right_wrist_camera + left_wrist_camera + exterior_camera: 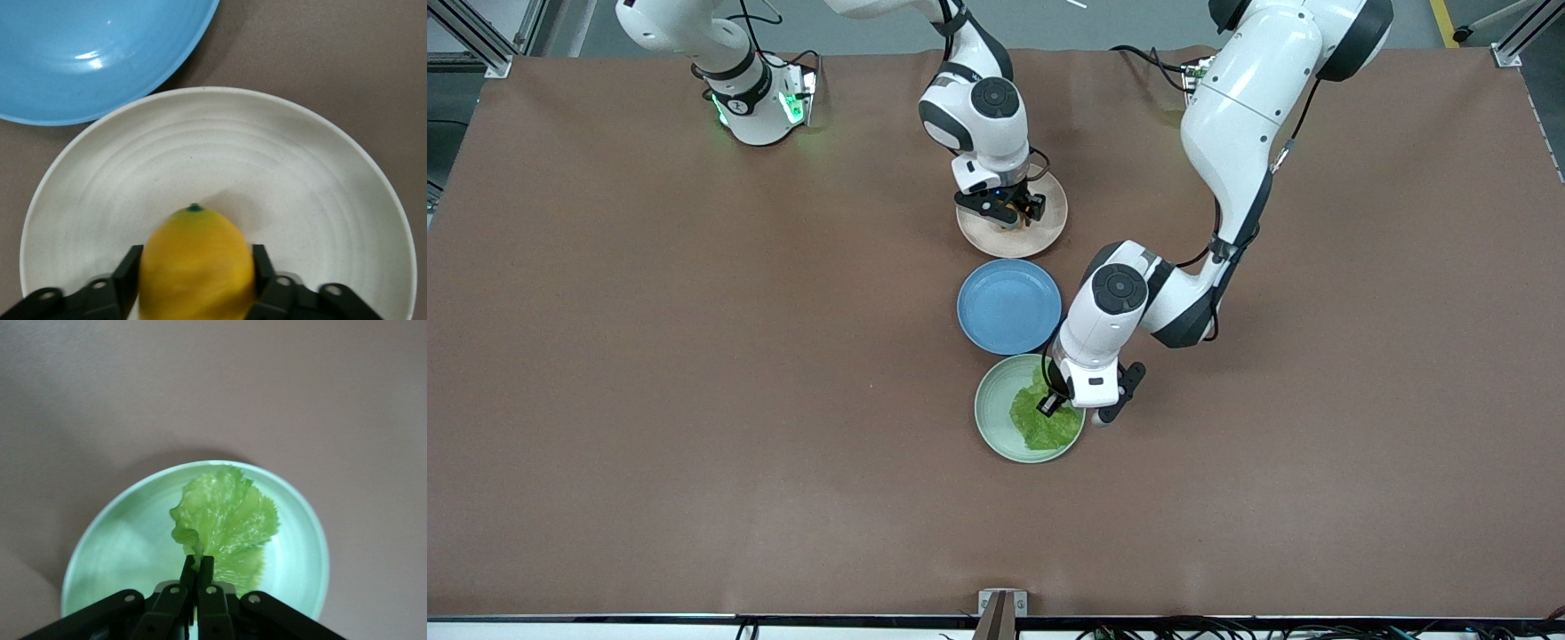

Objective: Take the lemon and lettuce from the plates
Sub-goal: 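Grasp the lettuce with the left gripper while the right gripper grasps the lemon, then carry the lettuce off its plate while the right gripper carries the lemon away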

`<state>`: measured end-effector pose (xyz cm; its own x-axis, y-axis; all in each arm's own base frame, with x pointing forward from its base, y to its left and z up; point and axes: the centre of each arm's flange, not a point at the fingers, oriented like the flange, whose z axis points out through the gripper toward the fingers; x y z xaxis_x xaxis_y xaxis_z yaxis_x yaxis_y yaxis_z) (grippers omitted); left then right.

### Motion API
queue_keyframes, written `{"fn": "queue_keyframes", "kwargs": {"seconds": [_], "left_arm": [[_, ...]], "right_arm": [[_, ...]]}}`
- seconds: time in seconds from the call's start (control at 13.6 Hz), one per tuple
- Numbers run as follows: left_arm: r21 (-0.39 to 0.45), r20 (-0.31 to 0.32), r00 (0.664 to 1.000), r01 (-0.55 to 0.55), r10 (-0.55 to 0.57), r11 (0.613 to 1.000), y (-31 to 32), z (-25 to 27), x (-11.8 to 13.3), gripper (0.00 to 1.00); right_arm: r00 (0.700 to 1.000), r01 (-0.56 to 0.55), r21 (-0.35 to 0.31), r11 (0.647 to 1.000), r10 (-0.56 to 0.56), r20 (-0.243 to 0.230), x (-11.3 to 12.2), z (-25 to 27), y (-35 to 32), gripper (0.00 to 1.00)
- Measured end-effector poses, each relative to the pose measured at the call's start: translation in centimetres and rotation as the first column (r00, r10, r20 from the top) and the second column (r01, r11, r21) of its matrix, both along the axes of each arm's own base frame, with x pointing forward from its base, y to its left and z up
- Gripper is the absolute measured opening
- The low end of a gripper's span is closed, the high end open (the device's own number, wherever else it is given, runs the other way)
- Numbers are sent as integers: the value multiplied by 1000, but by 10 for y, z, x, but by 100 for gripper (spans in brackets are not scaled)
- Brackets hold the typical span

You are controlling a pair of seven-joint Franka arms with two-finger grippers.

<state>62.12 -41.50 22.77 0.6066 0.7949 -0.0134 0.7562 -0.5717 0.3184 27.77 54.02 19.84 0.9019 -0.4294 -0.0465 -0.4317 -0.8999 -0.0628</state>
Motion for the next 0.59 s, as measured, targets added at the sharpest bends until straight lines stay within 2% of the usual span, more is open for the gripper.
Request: {"fn": "queue_keyframes", "kwargs": {"seconds": [0.15,0.29,0.44,0.59], "left_arm": [[-33,37,999,-21,22,999,-4,27,9,3],[-65,72,996,-46,51,997,2,68,18,3],[-58,75,994,-76,80,995,28,116,29,3],[-23,70,996,-58,59,998,65,145,29,3]], "right_arm": [[1000,11,-8,1000,-11,0,7,3,-2,63],[1000,12,-20,1000,-12,-5,29,21,-10,63],[999,-23,-45,999,21,-34,63,58,-33,63],[995,-82,-59,995,78,-65,107,99,-77,63]]}}
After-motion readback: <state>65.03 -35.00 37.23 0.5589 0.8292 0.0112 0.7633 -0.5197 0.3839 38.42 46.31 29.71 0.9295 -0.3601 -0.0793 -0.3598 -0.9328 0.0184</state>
